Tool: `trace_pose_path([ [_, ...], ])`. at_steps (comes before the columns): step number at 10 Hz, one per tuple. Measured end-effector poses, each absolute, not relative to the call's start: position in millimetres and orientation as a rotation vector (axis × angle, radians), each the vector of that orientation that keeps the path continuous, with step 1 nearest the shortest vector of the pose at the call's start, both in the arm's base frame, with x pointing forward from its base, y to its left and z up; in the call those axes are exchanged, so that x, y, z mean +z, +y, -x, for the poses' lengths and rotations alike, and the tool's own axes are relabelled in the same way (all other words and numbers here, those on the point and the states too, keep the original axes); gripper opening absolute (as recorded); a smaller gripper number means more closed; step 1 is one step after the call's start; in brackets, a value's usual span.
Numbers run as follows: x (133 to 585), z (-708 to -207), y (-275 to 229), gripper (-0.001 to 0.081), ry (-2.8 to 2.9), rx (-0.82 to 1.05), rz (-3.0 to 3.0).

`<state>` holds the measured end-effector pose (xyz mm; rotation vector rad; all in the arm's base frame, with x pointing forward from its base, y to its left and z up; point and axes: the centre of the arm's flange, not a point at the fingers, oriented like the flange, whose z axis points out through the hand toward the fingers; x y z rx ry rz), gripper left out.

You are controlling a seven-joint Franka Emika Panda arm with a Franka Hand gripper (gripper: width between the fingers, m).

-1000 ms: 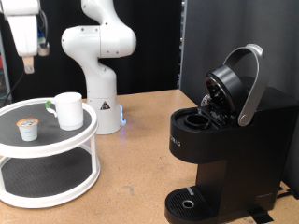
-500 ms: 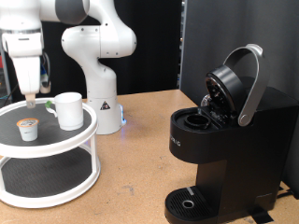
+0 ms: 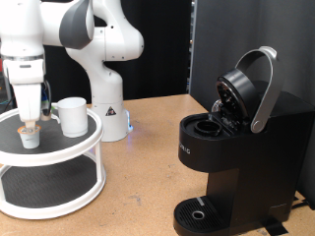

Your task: Make a cup of coffee with the keurig machine

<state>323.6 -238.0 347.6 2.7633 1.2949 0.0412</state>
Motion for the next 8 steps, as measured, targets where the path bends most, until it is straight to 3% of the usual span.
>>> trace_pose_path([
  [6, 327, -322, -240, 0.0803, 1.309, 0.024, -2.761],
  [7, 326, -321, -240, 0.0679, 1.312, 0.022, -2.762],
  [8, 325, -321, -241, 0.0679, 1.314, 0.022, -2.763],
])
